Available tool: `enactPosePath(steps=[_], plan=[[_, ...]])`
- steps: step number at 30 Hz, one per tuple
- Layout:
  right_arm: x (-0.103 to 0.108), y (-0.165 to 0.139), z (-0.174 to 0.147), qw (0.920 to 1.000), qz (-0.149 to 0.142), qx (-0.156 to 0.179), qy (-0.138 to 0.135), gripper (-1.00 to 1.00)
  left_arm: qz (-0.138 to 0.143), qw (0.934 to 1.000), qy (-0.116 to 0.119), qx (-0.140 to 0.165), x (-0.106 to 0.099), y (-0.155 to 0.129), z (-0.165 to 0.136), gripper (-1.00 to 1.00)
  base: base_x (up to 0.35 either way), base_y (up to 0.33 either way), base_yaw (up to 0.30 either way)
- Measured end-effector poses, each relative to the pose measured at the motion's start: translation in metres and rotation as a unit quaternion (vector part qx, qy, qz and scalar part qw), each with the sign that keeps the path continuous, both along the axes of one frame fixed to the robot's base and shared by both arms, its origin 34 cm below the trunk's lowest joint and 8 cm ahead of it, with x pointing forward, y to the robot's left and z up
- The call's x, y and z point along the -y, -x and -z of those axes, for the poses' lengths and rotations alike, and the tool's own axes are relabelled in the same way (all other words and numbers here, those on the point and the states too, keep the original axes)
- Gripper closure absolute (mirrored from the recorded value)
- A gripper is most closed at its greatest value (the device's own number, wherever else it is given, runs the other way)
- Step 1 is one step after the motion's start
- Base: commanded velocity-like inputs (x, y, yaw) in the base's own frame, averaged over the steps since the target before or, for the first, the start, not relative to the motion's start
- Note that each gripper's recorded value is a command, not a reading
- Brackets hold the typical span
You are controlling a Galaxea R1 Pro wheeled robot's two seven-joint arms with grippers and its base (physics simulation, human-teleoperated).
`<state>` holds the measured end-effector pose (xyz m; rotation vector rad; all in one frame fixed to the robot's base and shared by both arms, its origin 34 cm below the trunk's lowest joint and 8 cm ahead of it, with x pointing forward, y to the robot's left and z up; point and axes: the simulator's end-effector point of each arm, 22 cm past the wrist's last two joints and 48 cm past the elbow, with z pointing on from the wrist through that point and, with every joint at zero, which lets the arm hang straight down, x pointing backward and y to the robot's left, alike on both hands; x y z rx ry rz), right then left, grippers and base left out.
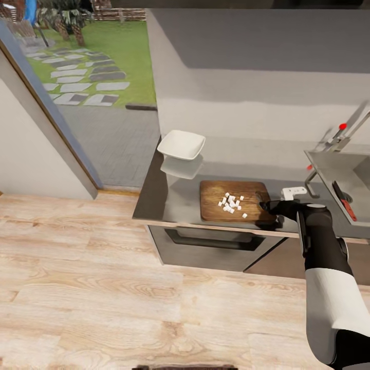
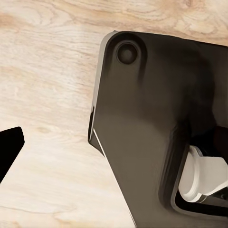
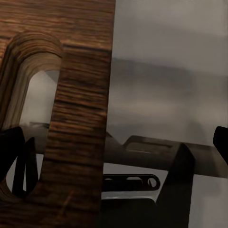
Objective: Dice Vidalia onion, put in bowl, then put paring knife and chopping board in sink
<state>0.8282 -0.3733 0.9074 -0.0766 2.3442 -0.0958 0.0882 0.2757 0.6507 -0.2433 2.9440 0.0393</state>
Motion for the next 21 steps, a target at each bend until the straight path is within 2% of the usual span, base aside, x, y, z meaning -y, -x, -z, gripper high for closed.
enactPosePath(steps=[21], plan=[[0.0002, -0.0005, 0.0003, 1.0000, 0.000, 0.001, 0.001, -1.00, 0.000, 1.0000, 0.000, -0.002, 0.0000, 0.0017, -0.0001, -1.00, 0.000, 0.000, 0.000]])
